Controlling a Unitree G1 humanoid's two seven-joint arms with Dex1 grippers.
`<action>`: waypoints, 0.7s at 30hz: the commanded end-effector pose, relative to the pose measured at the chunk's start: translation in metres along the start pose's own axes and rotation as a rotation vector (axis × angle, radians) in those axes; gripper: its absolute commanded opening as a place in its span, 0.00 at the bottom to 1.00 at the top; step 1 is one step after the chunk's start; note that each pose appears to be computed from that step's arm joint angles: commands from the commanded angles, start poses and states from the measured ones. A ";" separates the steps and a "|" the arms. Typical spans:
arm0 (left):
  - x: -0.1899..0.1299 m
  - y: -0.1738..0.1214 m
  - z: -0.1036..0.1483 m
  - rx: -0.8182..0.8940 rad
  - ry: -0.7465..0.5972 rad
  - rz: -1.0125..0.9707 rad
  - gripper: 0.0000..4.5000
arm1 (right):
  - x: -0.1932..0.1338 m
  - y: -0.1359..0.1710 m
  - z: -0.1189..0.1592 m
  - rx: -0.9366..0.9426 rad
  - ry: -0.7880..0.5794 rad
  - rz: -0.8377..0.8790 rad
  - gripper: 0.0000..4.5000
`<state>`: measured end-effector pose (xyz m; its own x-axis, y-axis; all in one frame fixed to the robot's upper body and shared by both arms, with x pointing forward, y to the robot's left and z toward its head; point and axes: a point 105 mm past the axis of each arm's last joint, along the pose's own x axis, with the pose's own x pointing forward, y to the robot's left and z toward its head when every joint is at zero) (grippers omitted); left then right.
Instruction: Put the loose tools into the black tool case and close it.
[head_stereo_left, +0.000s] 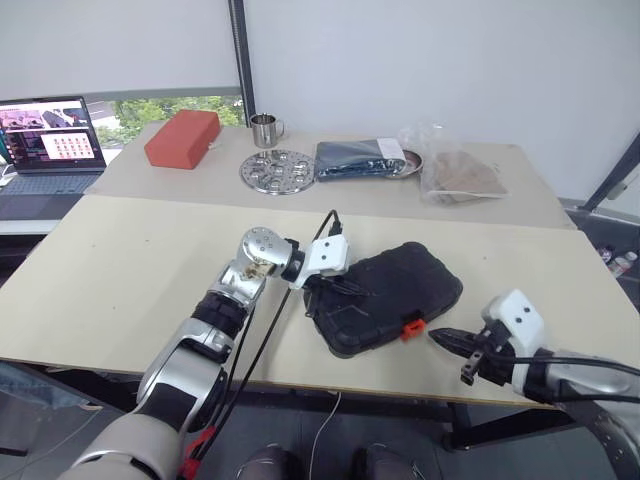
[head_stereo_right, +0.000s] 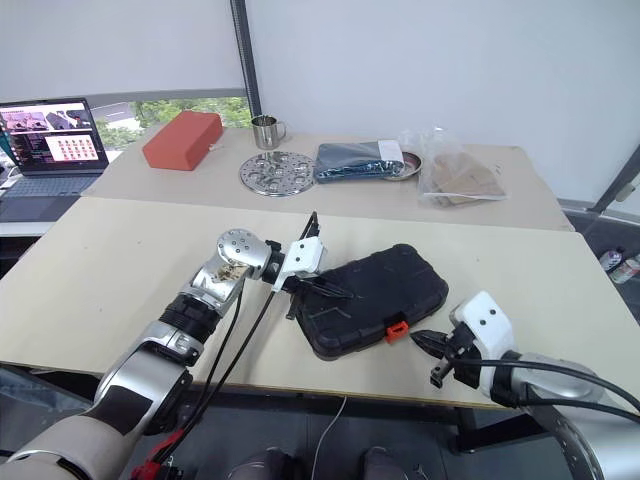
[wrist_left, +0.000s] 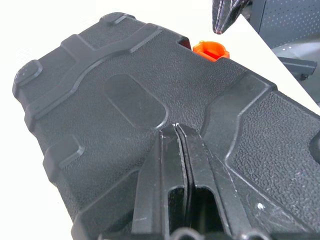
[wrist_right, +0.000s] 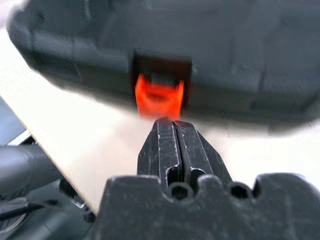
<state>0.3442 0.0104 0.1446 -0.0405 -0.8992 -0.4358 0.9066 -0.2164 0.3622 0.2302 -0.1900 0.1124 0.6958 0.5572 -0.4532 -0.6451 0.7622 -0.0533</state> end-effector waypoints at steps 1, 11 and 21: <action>0.011 -0.007 -0.009 -0.011 0.044 -0.047 0.01 | 0.004 0.001 0.008 -0.046 -0.053 -0.028 0.00; 0.014 -0.003 -0.004 -0.008 0.033 -0.045 0.01 | 0.018 -0.002 0.040 -0.026 -0.123 -0.034 0.00; 0.010 0.000 -0.005 -0.017 0.037 -0.028 0.01 | -0.004 -0.011 0.019 0.023 -0.066 -0.106 0.00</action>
<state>0.3443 -0.0013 0.1461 -0.0611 -0.8958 -0.4402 0.8997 -0.2404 0.3644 0.2434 -0.1870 0.1183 0.7454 0.5125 -0.4264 -0.5855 0.8091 -0.0511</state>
